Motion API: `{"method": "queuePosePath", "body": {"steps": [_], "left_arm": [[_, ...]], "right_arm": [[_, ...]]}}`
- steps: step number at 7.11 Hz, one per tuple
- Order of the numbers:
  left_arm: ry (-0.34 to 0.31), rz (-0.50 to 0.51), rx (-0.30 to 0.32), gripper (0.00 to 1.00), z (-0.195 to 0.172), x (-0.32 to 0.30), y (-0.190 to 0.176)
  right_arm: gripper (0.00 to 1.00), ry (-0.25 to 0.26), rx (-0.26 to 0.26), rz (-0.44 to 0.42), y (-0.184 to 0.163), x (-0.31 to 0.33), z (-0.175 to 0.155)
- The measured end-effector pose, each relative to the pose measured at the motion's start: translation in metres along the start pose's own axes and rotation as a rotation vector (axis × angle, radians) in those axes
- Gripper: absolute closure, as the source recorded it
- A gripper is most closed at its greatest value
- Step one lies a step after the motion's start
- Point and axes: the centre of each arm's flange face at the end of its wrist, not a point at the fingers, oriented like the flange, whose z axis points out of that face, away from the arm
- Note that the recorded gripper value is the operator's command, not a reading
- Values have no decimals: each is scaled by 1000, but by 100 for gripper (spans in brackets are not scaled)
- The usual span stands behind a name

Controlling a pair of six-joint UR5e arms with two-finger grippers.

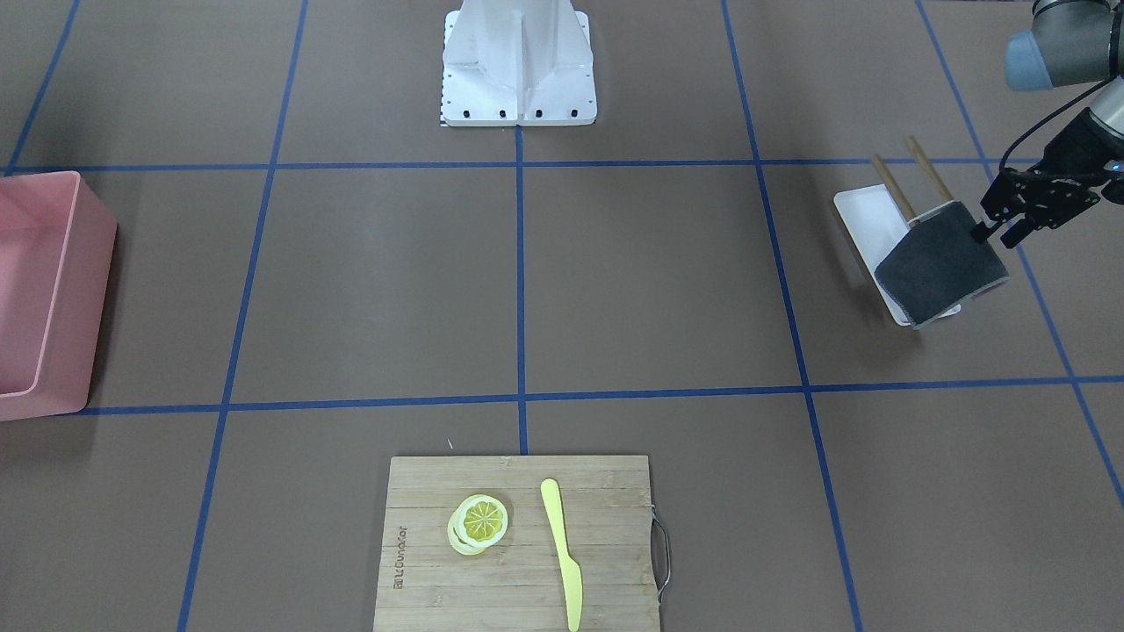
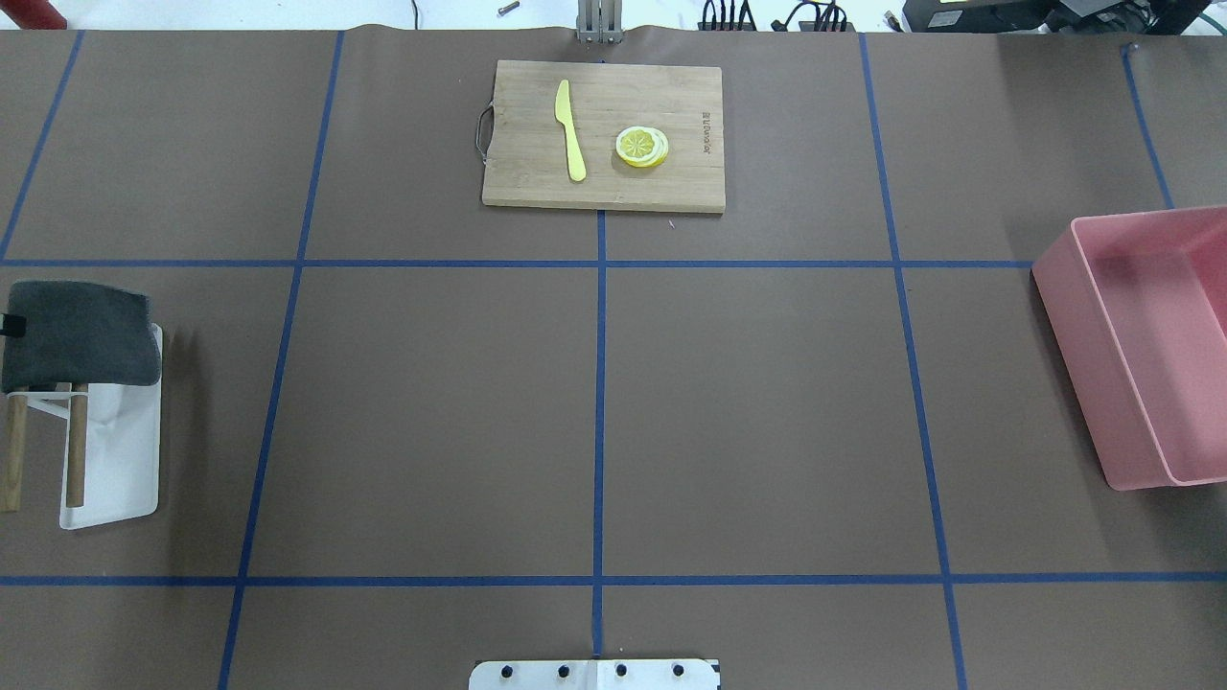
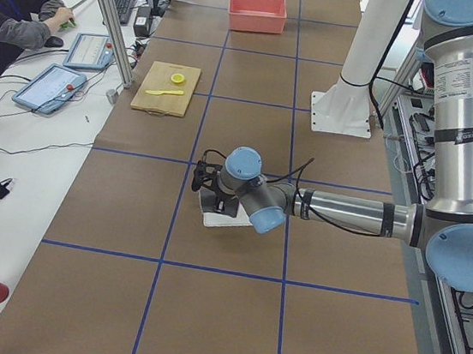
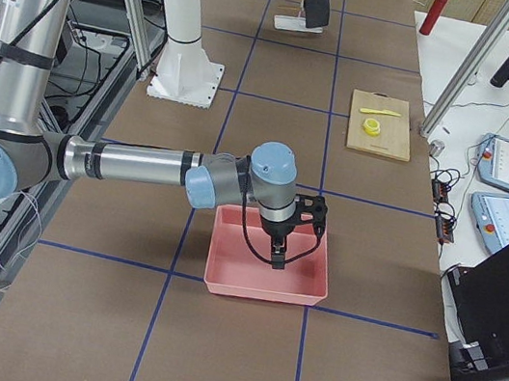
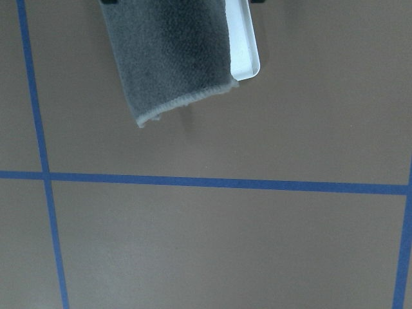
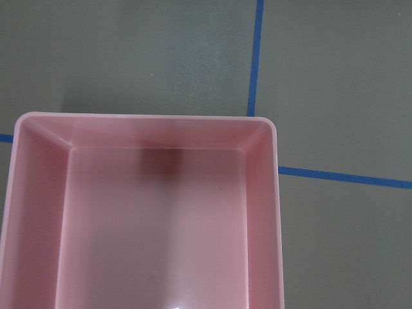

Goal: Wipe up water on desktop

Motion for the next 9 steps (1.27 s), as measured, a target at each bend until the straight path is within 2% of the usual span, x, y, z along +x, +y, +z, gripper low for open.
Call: {"method": "queuePosePath", "body": {"steps": [3, 6, 7, 8, 9], "left_arm": [[3, 5, 1, 60, 1, 0, 1], [12, 12, 3, 60, 2, -3, 2], [13, 12, 3, 72, 3, -4, 2], [15, 13, 3, 79, 3, -3, 2], [17, 14, 3, 80, 3, -2, 2]], "right_arm": [[0, 1, -2, 2, 2, 1, 1], [0, 5, -3, 1, 3, 2, 1], [0, 6, -3, 1, 3, 2, 1], [0, 7, -2, 1, 3, 2, 1], [0, 7, -2, 2, 3, 2, 1]]}}
